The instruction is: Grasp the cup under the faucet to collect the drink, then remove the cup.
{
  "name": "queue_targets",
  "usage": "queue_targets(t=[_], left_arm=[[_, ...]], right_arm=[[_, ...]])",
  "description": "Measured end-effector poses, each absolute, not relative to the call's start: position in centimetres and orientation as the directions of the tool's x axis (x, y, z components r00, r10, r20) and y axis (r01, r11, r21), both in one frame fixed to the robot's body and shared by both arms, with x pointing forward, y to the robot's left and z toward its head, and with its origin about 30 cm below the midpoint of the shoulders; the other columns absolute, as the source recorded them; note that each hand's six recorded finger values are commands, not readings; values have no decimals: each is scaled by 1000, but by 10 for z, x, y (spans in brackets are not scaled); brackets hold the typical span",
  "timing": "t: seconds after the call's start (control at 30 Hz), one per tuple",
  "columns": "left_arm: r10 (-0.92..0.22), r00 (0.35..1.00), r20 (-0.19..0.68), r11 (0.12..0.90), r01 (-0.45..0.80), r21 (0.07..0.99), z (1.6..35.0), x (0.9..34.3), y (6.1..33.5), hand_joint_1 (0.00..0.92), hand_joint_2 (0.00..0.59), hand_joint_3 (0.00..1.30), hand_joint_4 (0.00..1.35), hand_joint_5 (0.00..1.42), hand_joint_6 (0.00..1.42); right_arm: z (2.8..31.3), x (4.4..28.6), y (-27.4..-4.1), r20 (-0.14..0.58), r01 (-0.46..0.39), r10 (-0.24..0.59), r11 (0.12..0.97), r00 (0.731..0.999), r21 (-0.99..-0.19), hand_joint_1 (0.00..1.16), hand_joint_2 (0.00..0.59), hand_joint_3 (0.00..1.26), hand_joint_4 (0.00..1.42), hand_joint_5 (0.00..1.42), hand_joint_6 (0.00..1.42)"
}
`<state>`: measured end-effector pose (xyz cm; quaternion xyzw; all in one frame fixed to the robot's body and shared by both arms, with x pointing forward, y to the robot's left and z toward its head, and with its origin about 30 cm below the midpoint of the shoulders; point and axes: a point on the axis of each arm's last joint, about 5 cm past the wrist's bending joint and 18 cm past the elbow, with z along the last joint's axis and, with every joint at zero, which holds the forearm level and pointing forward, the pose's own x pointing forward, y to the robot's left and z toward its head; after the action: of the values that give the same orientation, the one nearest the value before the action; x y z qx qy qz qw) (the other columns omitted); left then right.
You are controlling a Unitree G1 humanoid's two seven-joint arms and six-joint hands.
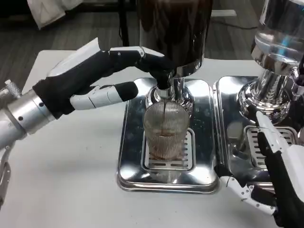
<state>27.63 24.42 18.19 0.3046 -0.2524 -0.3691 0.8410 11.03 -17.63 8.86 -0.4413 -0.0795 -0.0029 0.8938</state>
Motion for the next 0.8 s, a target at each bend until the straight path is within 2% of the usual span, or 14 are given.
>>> queue_targets(t=[0.6, 0.8], left_arm=[[-774, 600, 200, 542, 467, 698, 182, 276, 244, 0, 63, 367, 333, 327, 277], [-775, 600, 200, 542, 468, 698, 182, 276, 244, 0, 64, 367, 333, 327, 276]], right_arm=[[90, 114, -176, 161, 85, 70, 611, 984, -787, 503, 232, 30, 44, 105, 231], [90, 114, -176, 161, 85, 70, 611, 984, -787, 522, 258, 64, 76, 131, 250]])
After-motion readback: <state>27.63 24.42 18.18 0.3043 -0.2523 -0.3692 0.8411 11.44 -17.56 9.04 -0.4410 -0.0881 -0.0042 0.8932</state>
